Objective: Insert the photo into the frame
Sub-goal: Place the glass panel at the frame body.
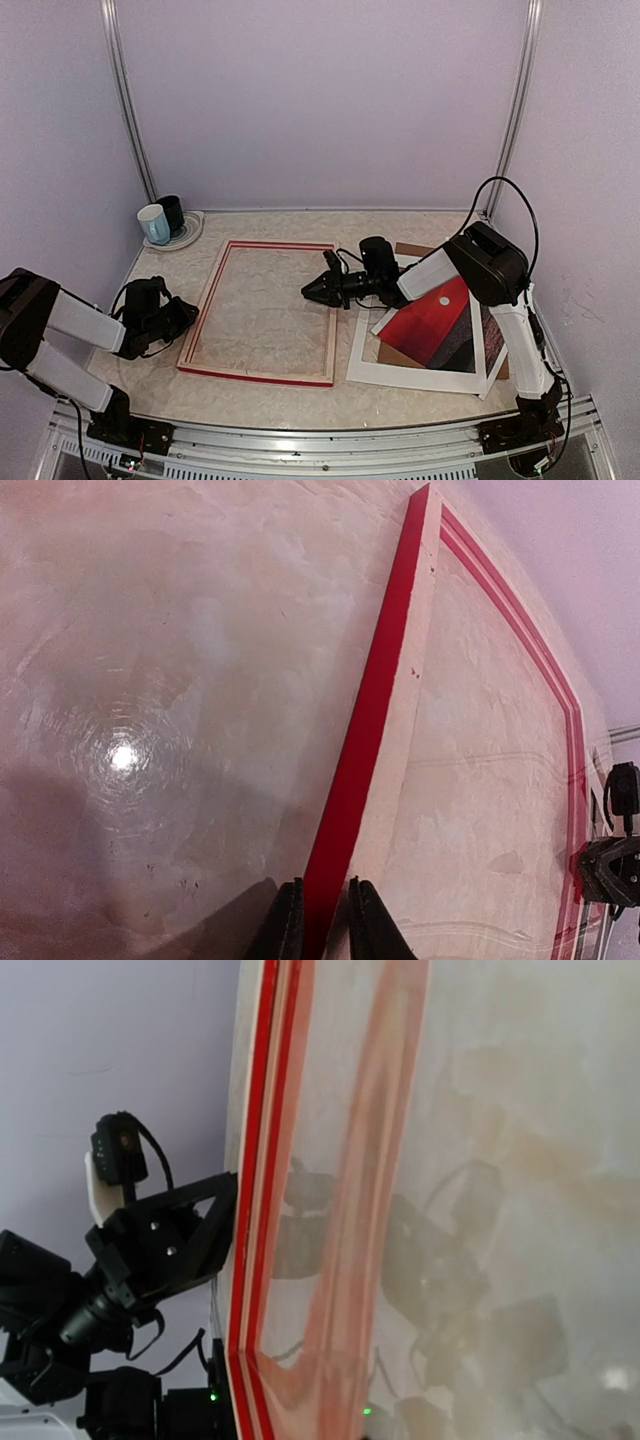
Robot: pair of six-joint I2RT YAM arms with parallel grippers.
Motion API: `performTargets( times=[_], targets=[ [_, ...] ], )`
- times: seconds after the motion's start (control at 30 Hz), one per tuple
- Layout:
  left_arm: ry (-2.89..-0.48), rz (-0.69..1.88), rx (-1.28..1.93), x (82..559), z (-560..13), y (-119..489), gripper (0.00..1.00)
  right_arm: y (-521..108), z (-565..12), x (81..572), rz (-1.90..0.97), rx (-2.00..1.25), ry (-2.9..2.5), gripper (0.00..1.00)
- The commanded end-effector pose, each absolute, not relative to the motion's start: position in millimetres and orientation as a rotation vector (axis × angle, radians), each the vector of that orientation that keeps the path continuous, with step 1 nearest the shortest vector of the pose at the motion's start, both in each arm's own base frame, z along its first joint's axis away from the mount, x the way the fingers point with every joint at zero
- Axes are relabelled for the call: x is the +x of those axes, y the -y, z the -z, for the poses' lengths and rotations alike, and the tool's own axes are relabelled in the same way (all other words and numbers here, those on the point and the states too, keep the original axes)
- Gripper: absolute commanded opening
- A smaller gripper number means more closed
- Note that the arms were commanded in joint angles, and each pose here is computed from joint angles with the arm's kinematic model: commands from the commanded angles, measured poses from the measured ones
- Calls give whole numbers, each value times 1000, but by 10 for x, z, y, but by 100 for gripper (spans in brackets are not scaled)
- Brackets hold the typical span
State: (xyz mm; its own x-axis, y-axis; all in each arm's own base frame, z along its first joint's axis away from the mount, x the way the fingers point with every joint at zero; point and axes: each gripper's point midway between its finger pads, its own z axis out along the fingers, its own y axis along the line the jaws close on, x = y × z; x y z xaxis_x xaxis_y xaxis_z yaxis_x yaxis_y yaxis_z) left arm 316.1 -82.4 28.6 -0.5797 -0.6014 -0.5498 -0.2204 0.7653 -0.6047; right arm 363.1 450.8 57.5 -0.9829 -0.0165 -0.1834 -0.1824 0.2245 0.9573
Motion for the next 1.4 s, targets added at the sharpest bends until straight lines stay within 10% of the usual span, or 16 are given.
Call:
performTargets(
  times=[0.0,1.37],
  targets=[
    [-2276,540,-622,3013,-50,775,17,-4605,-718,3527,-1881,-283,-2338,17],
    [-2277,533,-618,3019,-51,781,17,-4705,-813,3506,-1811,-370,-2365,33]
  ],
)
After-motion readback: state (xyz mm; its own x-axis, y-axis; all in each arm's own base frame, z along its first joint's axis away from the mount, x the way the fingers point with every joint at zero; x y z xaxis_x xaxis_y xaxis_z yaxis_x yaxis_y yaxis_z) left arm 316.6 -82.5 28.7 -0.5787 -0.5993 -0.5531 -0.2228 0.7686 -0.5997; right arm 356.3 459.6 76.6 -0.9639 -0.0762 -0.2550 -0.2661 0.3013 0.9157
